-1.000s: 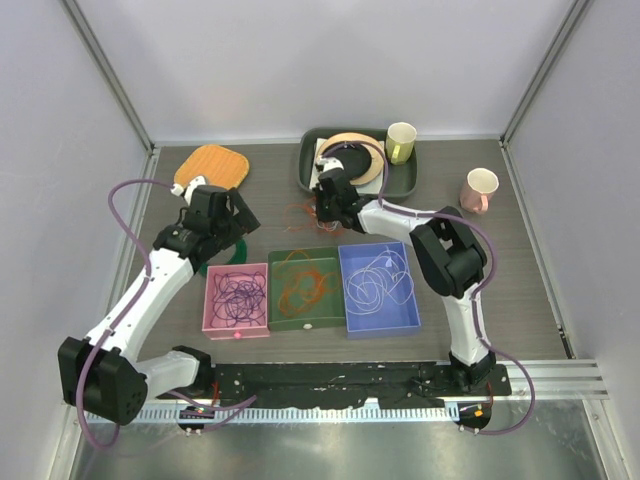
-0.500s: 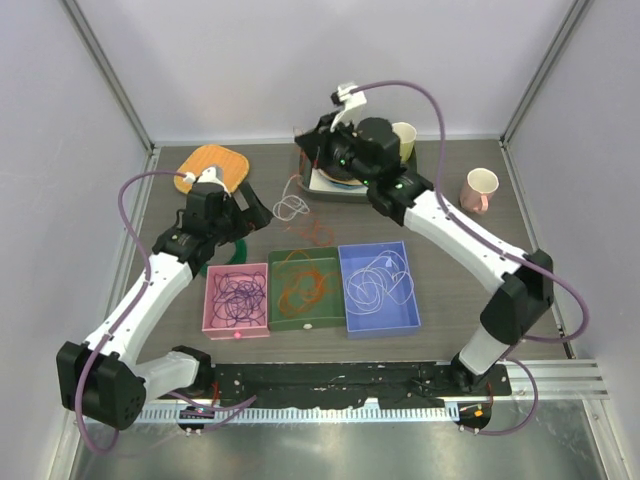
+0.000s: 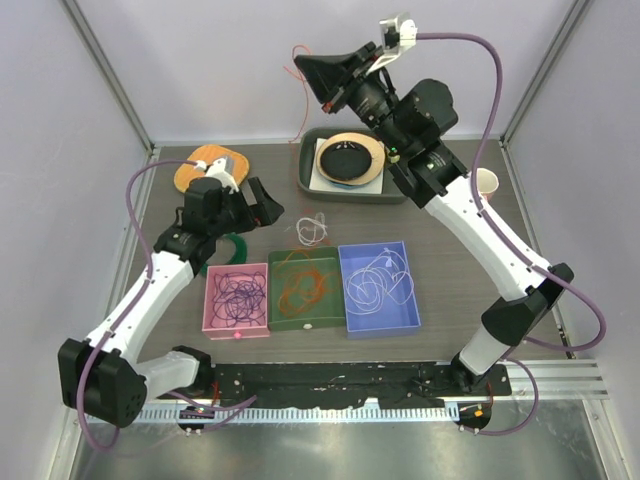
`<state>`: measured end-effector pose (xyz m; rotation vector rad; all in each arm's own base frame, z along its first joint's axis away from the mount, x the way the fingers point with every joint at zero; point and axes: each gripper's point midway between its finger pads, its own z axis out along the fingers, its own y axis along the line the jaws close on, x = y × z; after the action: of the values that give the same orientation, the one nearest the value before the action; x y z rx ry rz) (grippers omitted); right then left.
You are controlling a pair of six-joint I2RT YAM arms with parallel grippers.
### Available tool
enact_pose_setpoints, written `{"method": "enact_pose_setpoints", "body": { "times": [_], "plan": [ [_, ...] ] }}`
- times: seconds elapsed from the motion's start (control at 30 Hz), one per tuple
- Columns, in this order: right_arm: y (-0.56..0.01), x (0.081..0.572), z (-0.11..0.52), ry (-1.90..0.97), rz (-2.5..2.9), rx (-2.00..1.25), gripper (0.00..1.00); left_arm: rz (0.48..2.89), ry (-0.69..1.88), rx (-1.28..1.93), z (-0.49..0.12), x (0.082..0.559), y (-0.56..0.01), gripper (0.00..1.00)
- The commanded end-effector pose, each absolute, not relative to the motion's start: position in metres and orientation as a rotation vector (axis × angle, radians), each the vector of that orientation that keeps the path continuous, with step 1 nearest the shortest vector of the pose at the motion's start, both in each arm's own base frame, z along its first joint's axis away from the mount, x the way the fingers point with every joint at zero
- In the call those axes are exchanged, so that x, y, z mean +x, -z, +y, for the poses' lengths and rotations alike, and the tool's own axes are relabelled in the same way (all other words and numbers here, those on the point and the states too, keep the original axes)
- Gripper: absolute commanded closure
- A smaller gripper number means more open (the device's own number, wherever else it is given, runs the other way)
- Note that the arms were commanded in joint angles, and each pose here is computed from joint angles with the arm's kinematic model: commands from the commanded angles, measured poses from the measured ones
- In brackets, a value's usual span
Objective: Untangle the cables
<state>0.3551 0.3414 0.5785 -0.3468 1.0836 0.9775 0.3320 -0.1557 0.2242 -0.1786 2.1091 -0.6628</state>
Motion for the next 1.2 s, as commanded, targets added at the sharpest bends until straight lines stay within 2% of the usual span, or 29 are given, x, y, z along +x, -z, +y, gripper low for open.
{"method": "enact_pose_setpoints", "body": {
  "times": [0.0, 0.13, 0.33, 0.6, 0.73, 0.9, 1.03, 1.13, 1.17],
  "plan": [
    [-0.638, 0.326, 0.334, -1.069, 0.945, -0.353, 0.99, 1.983, 0.844, 0.091, -0.193, 0.339, -0.254, 0.0],
    [-0.653, 0.323, 0.336, -1.104, 0.948, -0.342, 0.99, 1.867, 0.944, 0.301, -0.225, 0.336, -0.264, 0.0],
    [-0.664, 0.319, 0.329, -1.114, 0.938, -0.313, 0.99, 1.76, 0.807, 0.298, -0.241, 0.361, -0.281, 0.0],
    [-0.672, 0.312, 0.322, -1.114, 0.923, -0.304, 0.99, 1.805, 0.859, 0.324, -0.275, 0.384, -0.266, 0.0],
    [-0.675, 0.305, 0.321, -1.132, 0.92, -0.319, 0.99, 1.831, 0.801, 0.302, -0.289, 0.403, -0.253, 0.0],
    [-0.685, 0.296, 0.315, -1.127, 0.892, -0.321, 0.99, 1.975, 0.77, 0.268, -0.295, 0.416, -0.206, 0.0],
    [-0.691, 0.293, 0.308, -1.112, 0.873, -0.308, 0.99, 2.029, 0.745, 0.25, -0.295, 0.418, -0.181, 0.09],
    [-0.7, 0.286, 0.3, -1.102, 0.848, -0.303, 0.99, 2.066, 0.705, 0.243, -0.29, 0.416, -0.166, 0.11],
    [-0.7, 0.287, 0.298, -1.096, 0.848, -0.299, 0.99, 2.07, 0.697, 0.244, -0.289, 0.416, -0.164, 0.14]
  ]
}}
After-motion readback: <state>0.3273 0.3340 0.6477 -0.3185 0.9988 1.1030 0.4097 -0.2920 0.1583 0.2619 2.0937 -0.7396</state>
